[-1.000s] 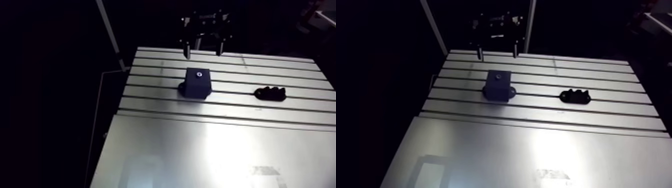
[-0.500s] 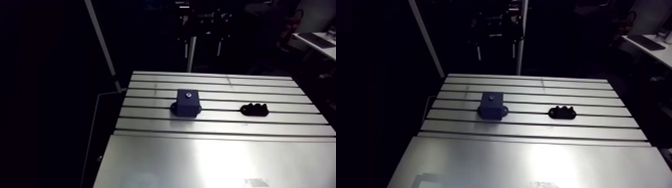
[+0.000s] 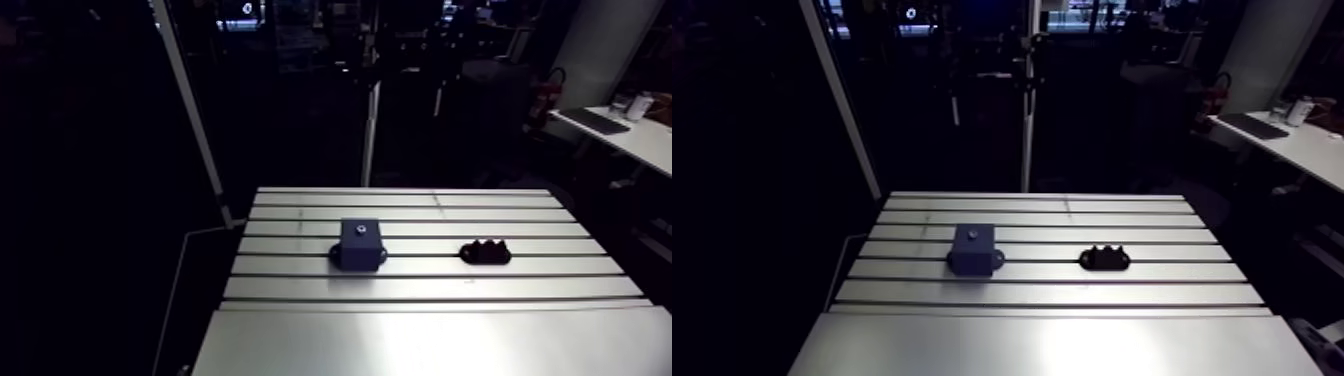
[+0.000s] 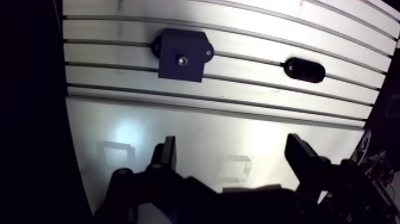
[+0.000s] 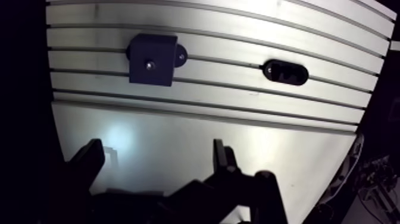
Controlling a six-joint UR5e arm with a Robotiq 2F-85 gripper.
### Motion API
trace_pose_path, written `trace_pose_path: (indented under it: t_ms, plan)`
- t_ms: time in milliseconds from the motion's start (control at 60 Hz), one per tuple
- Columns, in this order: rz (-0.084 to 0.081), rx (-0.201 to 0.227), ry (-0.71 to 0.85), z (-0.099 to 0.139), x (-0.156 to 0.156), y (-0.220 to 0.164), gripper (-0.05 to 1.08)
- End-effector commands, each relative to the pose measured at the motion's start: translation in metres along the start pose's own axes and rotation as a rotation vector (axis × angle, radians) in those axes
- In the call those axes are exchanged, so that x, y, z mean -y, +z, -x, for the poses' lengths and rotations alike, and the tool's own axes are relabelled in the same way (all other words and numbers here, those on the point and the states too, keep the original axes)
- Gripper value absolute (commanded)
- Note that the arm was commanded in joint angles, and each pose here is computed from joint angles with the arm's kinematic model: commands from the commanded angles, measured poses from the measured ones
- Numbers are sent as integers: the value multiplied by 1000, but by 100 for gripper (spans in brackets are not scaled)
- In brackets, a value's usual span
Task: Pick up the M10 bolt and insert it into the hole until fully seated.
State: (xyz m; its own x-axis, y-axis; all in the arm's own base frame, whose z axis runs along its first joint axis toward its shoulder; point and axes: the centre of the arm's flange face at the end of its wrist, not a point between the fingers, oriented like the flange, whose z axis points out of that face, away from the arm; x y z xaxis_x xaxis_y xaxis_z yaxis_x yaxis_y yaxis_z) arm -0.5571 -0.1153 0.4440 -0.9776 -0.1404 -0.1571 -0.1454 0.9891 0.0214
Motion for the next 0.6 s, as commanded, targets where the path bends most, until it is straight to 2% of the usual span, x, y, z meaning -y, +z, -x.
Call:
trace_pose_path:
  t_ms: [17, 233, 350, 600]
  plan:
    - [4, -75, 30, 46, -7, -52, 0]
    - [7, -92, 29, 52, -5, -60, 0]
    - [2, -72, 28, 54, -5, -60, 0]
    - [-2, -58, 29, 53, -6, -53, 0]
